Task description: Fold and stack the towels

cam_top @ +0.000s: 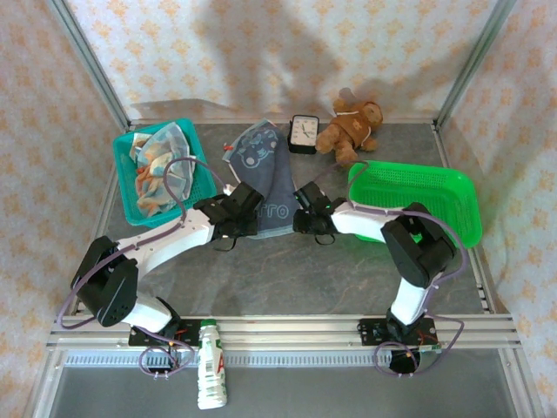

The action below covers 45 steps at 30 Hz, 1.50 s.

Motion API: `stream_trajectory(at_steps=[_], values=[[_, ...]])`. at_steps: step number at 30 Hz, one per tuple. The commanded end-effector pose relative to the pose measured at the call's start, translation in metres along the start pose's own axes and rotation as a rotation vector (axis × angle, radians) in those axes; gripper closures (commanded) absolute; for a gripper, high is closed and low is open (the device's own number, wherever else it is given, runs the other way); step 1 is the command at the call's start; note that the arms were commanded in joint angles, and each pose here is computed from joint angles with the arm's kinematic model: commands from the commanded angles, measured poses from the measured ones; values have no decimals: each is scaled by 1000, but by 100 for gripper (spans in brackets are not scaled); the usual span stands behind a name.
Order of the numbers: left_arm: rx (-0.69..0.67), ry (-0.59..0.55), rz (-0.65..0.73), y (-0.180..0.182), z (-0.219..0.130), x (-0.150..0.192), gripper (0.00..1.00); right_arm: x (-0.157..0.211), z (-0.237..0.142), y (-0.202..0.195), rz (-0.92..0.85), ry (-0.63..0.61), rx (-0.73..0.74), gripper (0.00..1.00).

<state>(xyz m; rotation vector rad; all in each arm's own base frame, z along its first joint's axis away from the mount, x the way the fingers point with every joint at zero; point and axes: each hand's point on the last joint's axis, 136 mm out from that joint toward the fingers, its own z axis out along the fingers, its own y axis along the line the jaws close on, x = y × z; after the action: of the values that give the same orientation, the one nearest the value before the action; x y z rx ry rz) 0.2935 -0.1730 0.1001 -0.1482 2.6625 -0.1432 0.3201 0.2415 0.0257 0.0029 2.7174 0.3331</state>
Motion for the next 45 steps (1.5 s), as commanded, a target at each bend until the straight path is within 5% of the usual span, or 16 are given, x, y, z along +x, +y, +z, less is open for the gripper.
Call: stream_trajectory(at_steps=[1,4,12,21,38,45], values=[[-8,-2,-31,3,4,1,100,3,6,2,-53,2,45,59],[-7,1,-35,4,5,2,100,11,12,-1,-58,18,65,62],[-8,-3,-46,7,3,4,100,14,8,-4,-45,12,64,100],[115,-139,-158,-7,-58,-50,100,-43,-75,20,-41,-199,-12,100],[406,-743,-389,-16,-266,-235,100,-217,-316,66,1,-819,-212,100],[436,-838,-400,-15,-298,-287,100,-262,-368,74,-33,-957,-195,100]])
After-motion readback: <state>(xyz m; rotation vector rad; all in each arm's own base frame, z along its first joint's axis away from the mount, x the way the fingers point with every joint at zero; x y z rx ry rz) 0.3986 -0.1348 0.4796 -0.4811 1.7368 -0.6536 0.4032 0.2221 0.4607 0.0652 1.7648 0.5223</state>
